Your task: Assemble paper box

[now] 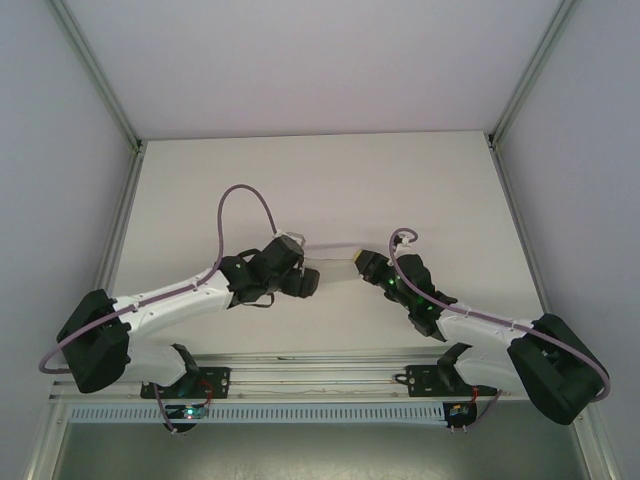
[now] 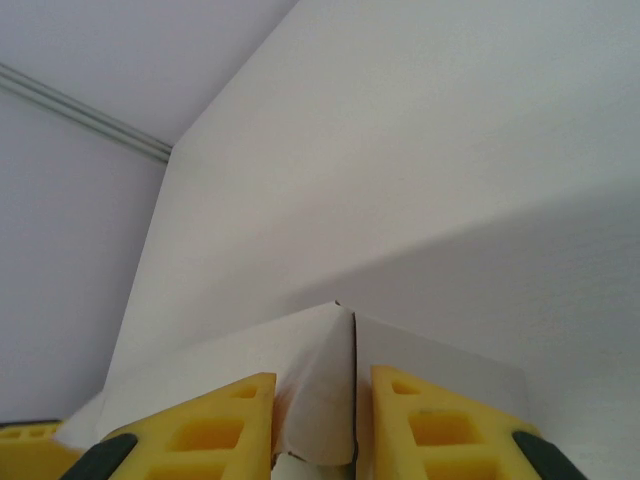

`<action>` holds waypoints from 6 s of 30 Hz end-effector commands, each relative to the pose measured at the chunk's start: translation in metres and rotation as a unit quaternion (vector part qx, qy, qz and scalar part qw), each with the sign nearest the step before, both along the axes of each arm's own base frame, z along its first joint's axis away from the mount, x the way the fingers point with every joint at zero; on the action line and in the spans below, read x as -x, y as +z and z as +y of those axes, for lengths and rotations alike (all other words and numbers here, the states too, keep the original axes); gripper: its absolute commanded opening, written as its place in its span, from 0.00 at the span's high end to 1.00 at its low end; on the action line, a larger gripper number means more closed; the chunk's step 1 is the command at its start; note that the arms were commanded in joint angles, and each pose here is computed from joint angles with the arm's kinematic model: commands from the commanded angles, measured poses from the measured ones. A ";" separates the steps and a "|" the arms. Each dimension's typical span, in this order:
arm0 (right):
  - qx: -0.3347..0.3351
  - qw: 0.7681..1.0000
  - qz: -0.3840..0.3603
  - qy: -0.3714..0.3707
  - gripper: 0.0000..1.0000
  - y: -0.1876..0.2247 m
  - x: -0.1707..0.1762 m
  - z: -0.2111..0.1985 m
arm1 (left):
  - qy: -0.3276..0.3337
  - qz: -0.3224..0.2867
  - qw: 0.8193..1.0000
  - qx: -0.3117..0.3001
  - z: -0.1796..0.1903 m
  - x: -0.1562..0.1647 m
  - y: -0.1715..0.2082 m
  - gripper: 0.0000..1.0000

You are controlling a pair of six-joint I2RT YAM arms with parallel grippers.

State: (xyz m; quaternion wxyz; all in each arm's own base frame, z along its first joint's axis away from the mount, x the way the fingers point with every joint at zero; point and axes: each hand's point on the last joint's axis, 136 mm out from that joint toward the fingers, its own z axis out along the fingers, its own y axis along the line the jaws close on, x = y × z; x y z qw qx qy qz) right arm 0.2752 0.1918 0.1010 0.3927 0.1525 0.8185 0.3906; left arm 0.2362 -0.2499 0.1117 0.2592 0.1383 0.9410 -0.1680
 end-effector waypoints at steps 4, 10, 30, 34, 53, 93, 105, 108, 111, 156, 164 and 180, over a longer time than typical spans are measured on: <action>0.168 0.960 0.224 -0.017 0.84 -0.129 0.079 -0.060 | -0.031 0.008 0.997 0.065 -0.011 0.023 0.035 0.00; 0.166 0.964 0.207 -0.001 0.84 -0.120 0.075 -0.051 | 0.103 0.004 0.991 0.087 0.015 -0.010 0.043 0.00; 0.163 0.969 0.186 0.006 0.84 -0.104 0.072 -0.039 | 0.136 0.083 0.942 0.297 -0.003 -0.062 0.006 0.20; 0.165 0.968 0.187 0.008 0.84 -0.104 0.071 -0.038 | 0.148 0.096 0.940 0.293 0.004 -0.063 -0.010 0.32; 0.179 0.968 0.173 0.037 0.82 -0.106 0.068 -0.030 | 0.117 0.156 0.941 0.278 0.002 -0.036 -0.080 0.87; 0.044 0.988 0.067 0.128 0.69 -0.014 0.020 -0.002 | 0.095 0.155 0.961 0.207 0.019 -0.024 -0.089 1.00; 0.171 0.961 -0.012 0.218 0.78 -0.047 0.053 0.005 | 0.111 0.162 0.958 0.207 0.021 -0.024 -0.092 1.00; 0.213 0.949 -0.055 0.228 0.79 -0.055 0.059 0.006 | 0.116 0.167 0.958 0.202 0.023 -0.023 -0.096 1.00; 0.251 0.934 -0.077 0.244 0.82 -0.061 0.063 0.004 | 0.123 0.173 0.956 0.203 0.022 -0.025 -0.097 1.00; 0.360 0.876 -0.191 0.258 1.00 -0.065 0.062 0.017 | 0.113 0.178 0.925 0.317 0.006 -0.016 -0.118 1.00; 0.354 0.878 -0.190 0.262 1.00 -0.061 0.068 0.014 | 0.118 0.215 0.900 0.361 -0.007 -0.019 -0.115 1.00; 0.323 0.910 -0.155 0.210 0.92 -0.034 0.045 0.023 | 0.074 0.197 0.929 0.304 -0.022 -0.040 -0.079 0.83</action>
